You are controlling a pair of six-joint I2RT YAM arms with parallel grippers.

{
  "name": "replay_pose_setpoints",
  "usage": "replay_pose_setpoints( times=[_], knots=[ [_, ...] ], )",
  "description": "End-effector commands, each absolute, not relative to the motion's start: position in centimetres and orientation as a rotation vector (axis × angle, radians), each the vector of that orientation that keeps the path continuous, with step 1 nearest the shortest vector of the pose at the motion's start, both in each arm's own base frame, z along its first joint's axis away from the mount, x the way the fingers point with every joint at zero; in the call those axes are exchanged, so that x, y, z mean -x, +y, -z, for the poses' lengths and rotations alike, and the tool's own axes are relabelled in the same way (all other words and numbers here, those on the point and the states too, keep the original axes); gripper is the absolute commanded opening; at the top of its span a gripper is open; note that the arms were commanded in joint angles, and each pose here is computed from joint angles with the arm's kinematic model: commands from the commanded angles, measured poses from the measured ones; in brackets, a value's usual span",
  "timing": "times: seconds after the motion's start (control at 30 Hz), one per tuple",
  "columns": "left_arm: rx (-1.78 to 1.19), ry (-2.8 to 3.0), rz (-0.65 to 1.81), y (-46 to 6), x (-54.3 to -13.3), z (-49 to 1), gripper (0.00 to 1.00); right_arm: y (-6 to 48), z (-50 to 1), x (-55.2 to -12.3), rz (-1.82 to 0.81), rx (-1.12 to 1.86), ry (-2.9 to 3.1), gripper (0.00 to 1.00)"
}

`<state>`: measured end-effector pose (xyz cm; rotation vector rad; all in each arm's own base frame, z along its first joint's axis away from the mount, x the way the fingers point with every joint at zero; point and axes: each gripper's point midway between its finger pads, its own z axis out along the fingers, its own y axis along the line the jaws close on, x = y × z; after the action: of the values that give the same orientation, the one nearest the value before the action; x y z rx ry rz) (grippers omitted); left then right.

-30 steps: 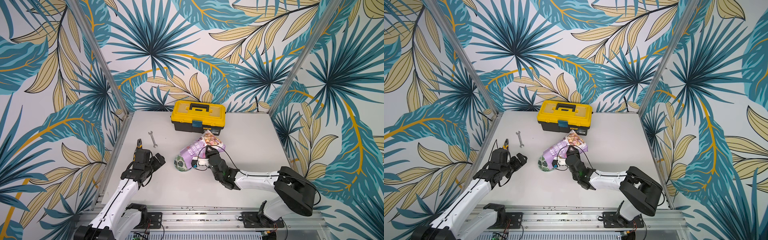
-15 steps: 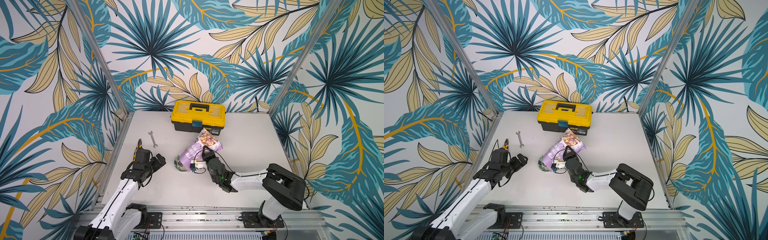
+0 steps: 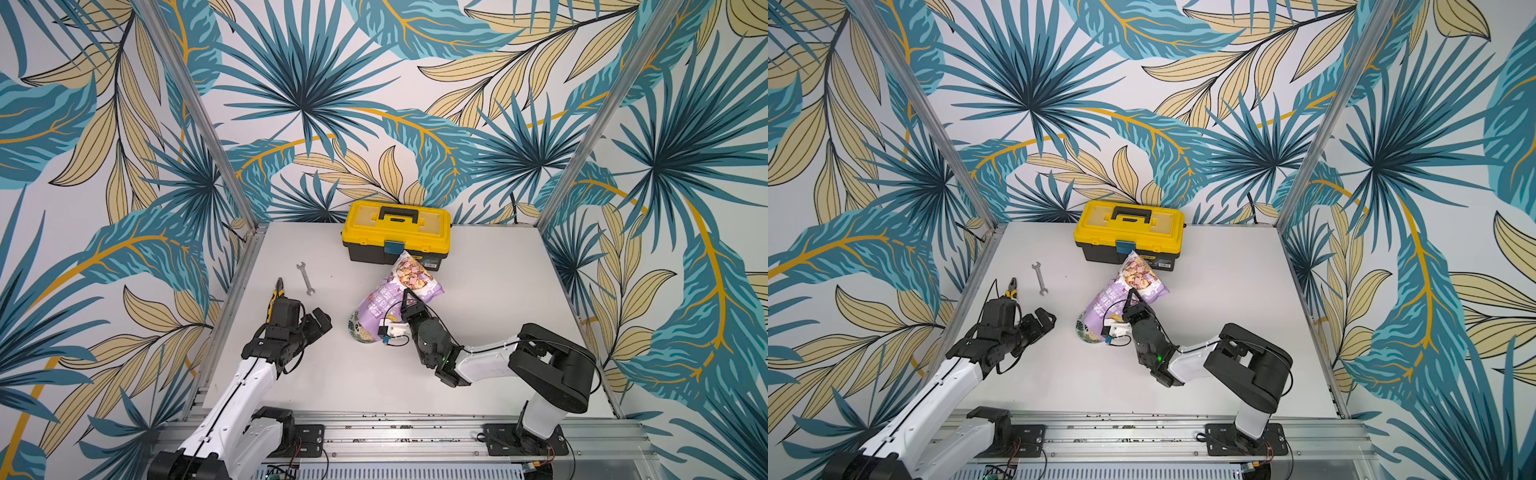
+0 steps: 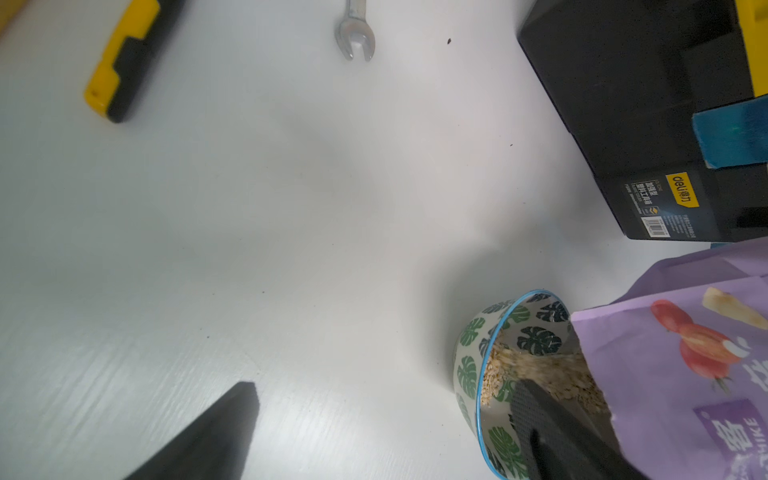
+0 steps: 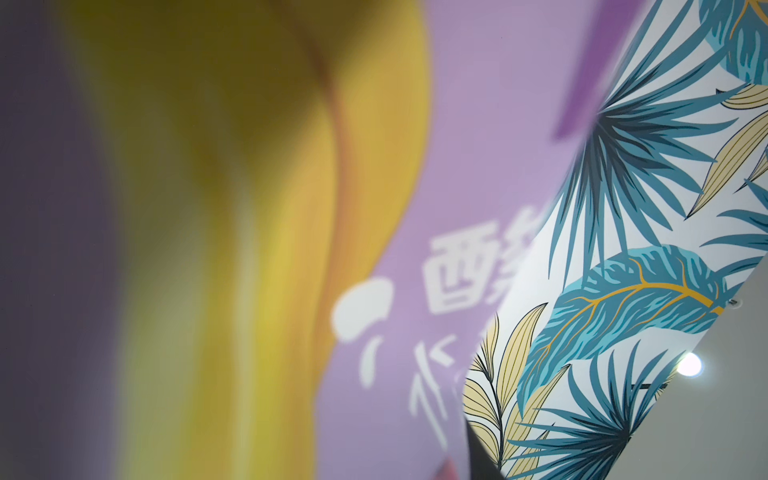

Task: Pour the oats into the breakfast bowl
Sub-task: Pour the oats into the bowl.

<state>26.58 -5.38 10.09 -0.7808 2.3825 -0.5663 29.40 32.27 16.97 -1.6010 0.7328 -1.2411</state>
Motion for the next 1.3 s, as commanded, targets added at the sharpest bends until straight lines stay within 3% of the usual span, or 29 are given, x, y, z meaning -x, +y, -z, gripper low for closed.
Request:
replay_pose_setpoints(
  times=[0.0,1.27],
  knots=[
    [0.767,2.383,0.568,-5.3,-26.6,-10.5,1.0,31.6,-22.8,-29.1,1.237,1.336,0.765,0.0],
    [0.763,2.391,0.563,-5.3,-26.5,-10.4,1.0,31.8,-22.6,-27.8,1.312,1.344,0.614,0.0]
  ],
)
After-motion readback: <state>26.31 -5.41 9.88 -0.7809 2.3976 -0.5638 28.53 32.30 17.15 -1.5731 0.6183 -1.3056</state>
